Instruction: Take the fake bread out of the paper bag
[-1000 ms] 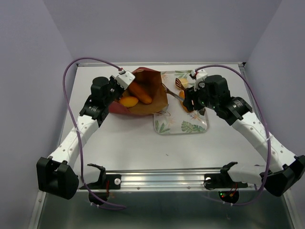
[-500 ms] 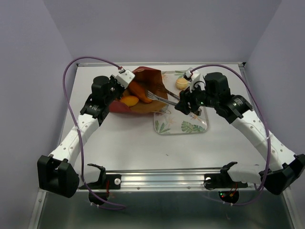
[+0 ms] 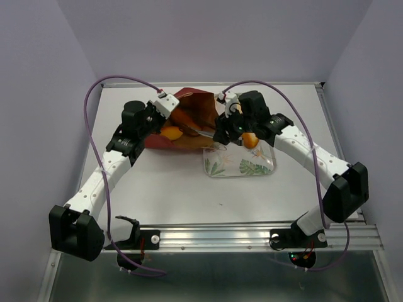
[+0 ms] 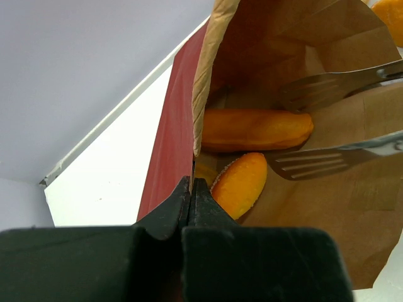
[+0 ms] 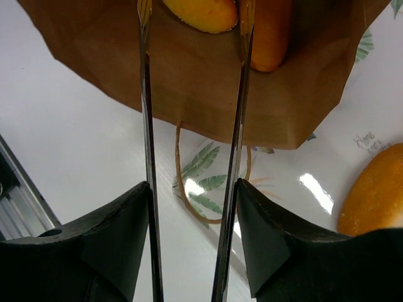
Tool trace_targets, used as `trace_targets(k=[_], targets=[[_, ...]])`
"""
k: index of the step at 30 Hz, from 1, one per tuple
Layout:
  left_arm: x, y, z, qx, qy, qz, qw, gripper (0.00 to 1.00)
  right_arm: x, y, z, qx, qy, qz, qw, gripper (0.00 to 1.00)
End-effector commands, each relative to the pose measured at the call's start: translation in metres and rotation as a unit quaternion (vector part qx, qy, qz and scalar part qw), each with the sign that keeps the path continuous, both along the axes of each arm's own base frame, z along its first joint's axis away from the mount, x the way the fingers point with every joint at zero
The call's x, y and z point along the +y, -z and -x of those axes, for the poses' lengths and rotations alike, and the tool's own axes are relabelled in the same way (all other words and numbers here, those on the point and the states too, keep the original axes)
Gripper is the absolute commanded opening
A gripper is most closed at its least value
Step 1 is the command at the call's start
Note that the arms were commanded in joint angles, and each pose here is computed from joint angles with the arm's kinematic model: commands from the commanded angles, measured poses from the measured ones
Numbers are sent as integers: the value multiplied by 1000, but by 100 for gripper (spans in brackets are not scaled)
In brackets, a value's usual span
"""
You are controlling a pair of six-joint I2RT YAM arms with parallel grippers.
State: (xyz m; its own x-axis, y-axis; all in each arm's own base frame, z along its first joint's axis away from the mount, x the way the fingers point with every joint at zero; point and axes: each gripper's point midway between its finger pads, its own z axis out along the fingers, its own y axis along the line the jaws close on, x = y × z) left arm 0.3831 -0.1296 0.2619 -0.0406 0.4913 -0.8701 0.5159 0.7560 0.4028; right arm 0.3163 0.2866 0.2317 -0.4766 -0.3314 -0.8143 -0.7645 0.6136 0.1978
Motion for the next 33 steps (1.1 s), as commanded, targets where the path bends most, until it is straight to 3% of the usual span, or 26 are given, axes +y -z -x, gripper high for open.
trace_targets(k=[1, 12, 33], targets=[[-4, -27, 1, -28, 12, 9, 999, 0, 20, -34, -34, -66, 13, -37, 997, 61], [-7, -21, -3, -20, 20, 1, 1000, 0, 39, -4, -81, -62, 42, -16, 997, 60], [-13, -25, -8, -21, 27, 9, 999, 0, 64, 44, -104, -31, 39, 10, 999, 60]])
